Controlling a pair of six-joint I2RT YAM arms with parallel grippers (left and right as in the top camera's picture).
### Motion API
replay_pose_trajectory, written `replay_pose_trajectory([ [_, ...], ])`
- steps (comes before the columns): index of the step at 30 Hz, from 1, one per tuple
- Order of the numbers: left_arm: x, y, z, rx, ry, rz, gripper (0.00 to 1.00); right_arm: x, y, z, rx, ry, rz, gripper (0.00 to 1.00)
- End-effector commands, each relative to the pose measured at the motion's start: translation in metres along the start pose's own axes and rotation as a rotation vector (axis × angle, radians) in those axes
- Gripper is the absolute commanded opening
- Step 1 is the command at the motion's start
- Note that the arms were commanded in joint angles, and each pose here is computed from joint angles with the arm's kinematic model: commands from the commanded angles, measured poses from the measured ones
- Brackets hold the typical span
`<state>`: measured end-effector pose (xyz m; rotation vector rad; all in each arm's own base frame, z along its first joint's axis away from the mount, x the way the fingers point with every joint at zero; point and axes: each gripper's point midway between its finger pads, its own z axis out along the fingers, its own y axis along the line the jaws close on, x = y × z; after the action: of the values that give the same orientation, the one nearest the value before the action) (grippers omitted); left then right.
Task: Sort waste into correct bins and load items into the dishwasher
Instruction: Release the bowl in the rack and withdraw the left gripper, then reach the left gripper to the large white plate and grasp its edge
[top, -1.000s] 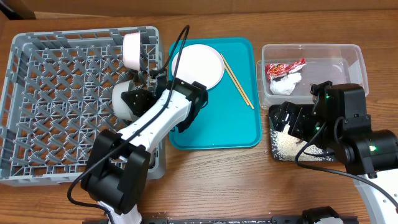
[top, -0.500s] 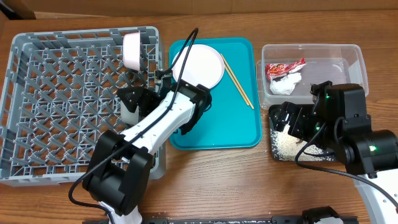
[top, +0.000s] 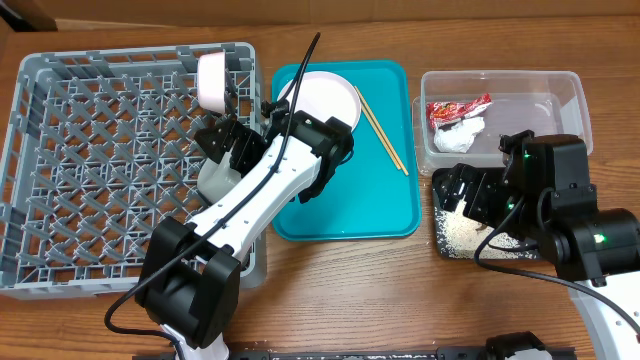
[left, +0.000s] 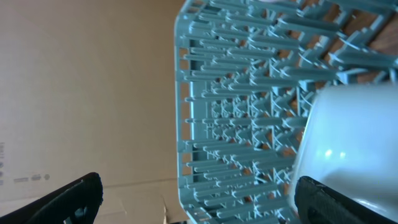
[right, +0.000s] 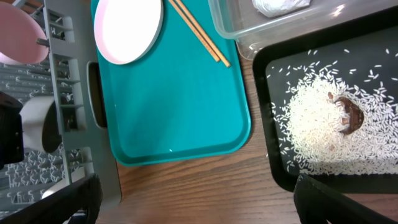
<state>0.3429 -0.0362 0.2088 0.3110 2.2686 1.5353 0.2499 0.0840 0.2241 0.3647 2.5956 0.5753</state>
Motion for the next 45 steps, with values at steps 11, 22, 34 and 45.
replay_pose_trajectory([
  [11,-0.041,-0.012,-0.052,0.517,0.059,-0.261,0.98,-0.007,0.003,-0.006,-0.006,-0.029,-0.009,1.00],
  [22,-0.135,-0.091,-0.145,1.201,-0.200,-0.295,0.95,-0.007,0.003,-0.006,-0.006,-0.029,-0.009,1.00],
  [34,-0.127,-0.216,-0.087,1.144,-0.214,0.202,0.86,-0.007,0.003,-0.006,-0.006,-0.029,-0.008,1.00],
  [45,-0.141,-0.240,-0.050,1.130,-0.220,0.190,0.75,-0.007,0.003,-0.006,-0.006,-0.029,-0.008,1.00],
])
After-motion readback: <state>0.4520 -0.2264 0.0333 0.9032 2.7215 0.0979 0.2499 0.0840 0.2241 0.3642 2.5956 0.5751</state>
